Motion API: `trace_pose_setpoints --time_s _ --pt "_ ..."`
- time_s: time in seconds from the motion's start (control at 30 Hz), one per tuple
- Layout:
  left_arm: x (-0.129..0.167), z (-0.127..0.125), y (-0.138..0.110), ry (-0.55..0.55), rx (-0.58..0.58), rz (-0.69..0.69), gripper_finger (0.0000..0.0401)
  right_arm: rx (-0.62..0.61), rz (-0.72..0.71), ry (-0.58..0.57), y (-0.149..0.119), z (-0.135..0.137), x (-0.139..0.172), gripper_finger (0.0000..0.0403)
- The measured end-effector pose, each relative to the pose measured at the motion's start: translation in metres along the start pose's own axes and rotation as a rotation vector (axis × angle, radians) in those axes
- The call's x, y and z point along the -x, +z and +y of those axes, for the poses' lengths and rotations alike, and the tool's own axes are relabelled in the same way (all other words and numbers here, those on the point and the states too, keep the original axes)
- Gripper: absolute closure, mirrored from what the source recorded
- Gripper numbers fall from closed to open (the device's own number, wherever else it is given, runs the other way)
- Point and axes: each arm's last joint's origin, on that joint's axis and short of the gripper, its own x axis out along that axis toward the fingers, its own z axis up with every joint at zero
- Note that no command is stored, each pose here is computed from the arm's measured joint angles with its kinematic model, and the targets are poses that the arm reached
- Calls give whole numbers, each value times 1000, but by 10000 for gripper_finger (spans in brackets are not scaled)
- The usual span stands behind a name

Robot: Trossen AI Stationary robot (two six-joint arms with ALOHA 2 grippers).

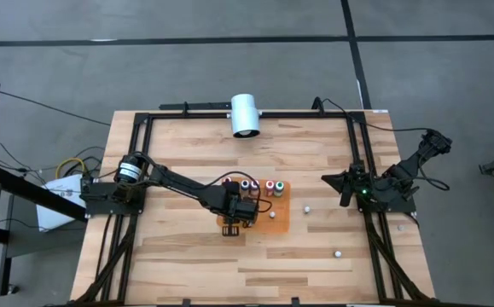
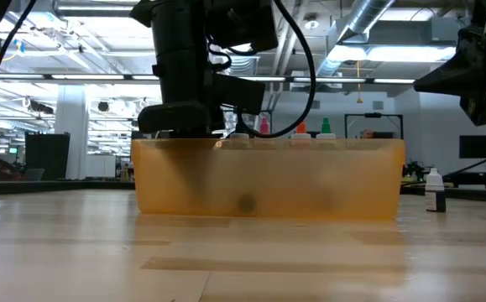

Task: Pick & Place food coloring
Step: Put the small black food coloring into the orange bin, then put the small brown food coloring into the orange bin

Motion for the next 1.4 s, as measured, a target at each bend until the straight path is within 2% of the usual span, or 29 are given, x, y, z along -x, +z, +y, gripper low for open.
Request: trace_pose_setpoints --time_s 0.17,0.43,0.6,0.8,1.0,1.3,1.4 --pt "0 0 0 12 1 -2 261 0 0 0 0 0 0 402" --pt "0 1 0 16 -7 -1 215 0 0 0 0 0 0 402" --pt "8 1 7 16 -4 -11 198 2 1 -1 0 0 0 402" --pt "27 2 20 7 1 -42 195 2 1 -1 0 0 0 402" --pt "58 7 31 15 -6 -10 195 3 2 -1 0 0 0 402" --pt "84 12 34 22 -26 27 195 0 0 0 0 0 0 402" --pt "90 12 34 -16 -41 17 195 0 0 1 0 0 0 402"
